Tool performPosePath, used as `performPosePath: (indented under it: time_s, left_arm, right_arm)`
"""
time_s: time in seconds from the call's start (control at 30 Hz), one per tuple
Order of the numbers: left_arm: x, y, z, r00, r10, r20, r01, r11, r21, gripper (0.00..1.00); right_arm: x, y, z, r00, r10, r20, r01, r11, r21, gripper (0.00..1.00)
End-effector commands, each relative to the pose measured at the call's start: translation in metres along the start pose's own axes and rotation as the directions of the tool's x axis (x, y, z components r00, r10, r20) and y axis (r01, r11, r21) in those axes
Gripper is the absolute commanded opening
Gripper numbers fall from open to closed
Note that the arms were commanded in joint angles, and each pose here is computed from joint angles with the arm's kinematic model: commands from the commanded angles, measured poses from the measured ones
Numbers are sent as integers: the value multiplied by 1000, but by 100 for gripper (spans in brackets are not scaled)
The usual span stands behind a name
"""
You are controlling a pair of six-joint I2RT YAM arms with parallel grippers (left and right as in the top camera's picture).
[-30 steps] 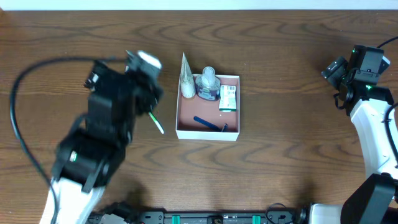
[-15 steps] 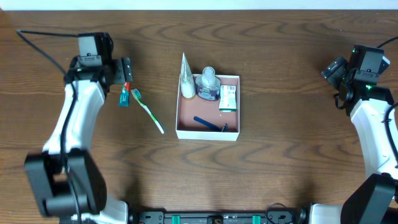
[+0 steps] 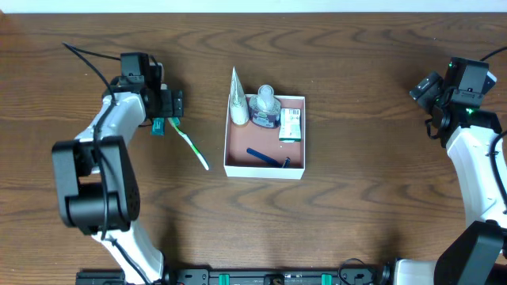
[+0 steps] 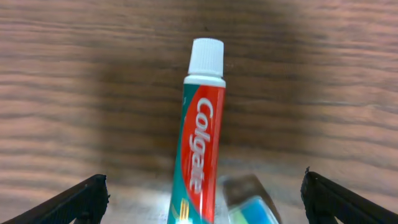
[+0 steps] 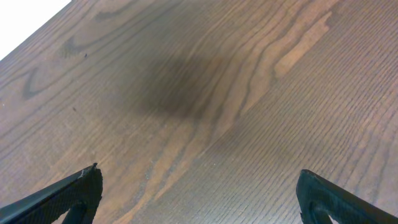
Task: Pack container
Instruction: 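Grasp the red Colgate toothpaste tube with the left gripper and lift, then carry the toothpaste over the box and lay it inside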
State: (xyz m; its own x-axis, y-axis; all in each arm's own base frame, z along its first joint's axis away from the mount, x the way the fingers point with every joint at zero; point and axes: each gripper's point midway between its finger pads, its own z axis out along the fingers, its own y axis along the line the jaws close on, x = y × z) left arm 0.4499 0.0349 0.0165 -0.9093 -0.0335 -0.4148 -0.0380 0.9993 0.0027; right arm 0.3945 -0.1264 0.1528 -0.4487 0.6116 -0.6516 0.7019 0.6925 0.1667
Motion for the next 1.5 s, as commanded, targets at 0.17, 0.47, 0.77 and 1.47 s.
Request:
performPosePath:
  time_s: [0.17, 0.47, 0.77, 1.47]
  left_arm:
    - [12, 1, 24, 999, 15, -40, -14, 1000, 11, 88]
    - [17, 0, 24, 998, 15, -63, -14, 1000, 13, 6]
    - [-18, 0, -30, 998, 17, 58, -18, 1000, 6, 6]
    - [24, -207, -312, 338, 636, 693, -917, 388, 91, 8]
  right_arm:
    - [-2, -3, 1, 1000, -2, 5, 2, 1000, 10, 99]
    - [-2, -3, 1, 1000, -1, 6, 1, 1000, 10, 99]
    - [-2, -3, 1, 1000, -1, 6, 1, 1000, 10, 99]
    - [-2, -3, 1, 1000, -1, 6, 1, 1000, 10, 99]
